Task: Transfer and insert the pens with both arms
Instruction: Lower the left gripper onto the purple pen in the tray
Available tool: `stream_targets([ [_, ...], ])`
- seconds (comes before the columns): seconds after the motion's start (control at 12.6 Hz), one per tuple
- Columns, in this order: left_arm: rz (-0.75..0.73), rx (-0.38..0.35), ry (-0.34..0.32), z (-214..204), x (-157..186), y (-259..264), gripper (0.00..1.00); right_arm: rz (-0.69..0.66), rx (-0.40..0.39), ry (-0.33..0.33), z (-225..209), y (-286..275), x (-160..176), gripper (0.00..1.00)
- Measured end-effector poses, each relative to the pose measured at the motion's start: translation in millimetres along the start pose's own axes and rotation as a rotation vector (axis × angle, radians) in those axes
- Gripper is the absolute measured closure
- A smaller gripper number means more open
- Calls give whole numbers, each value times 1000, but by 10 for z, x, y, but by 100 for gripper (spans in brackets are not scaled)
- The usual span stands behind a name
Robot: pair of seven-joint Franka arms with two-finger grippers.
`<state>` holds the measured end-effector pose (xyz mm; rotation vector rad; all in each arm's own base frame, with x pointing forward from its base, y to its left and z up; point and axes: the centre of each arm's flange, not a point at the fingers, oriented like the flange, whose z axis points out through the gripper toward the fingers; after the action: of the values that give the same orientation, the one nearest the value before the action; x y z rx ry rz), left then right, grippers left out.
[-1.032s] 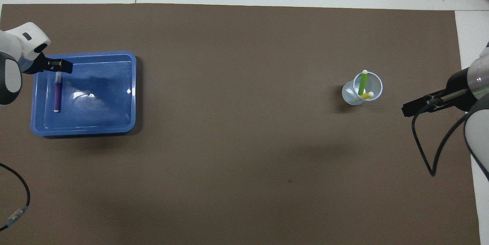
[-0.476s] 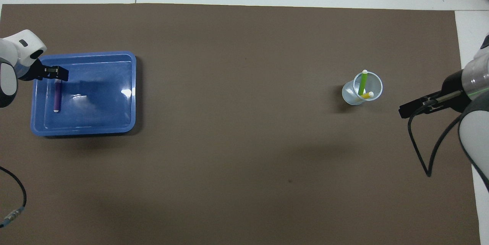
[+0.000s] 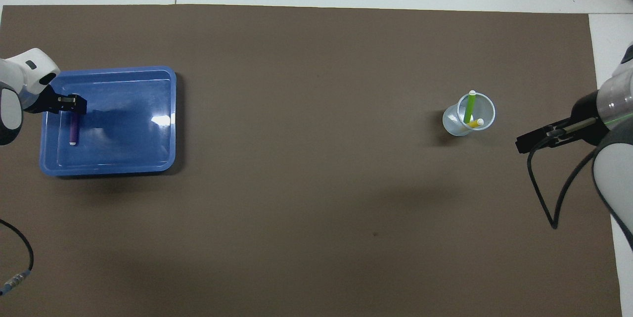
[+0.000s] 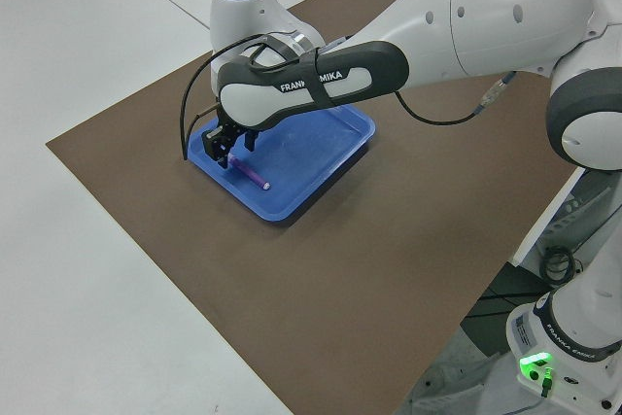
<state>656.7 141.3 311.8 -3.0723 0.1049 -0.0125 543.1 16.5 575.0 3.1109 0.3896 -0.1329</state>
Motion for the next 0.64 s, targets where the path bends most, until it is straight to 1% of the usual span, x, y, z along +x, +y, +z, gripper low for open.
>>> stream_targets([
  [0.08,2,-3,-7,37,-20,14,31,-2,0,0,2,-10,2,0],
  [0.16,3,-5,-14,68,-37,24,34,-3,0,-1,3,-16,3,0],
  [0.48,-3,-9,-28,134,-89,-3,37,-3,0,-2,7,-19,4,0],
  [0.64,-3,-9,-27,123,-89,-6,43,-3,0,-2,8,-19,4,0],
])
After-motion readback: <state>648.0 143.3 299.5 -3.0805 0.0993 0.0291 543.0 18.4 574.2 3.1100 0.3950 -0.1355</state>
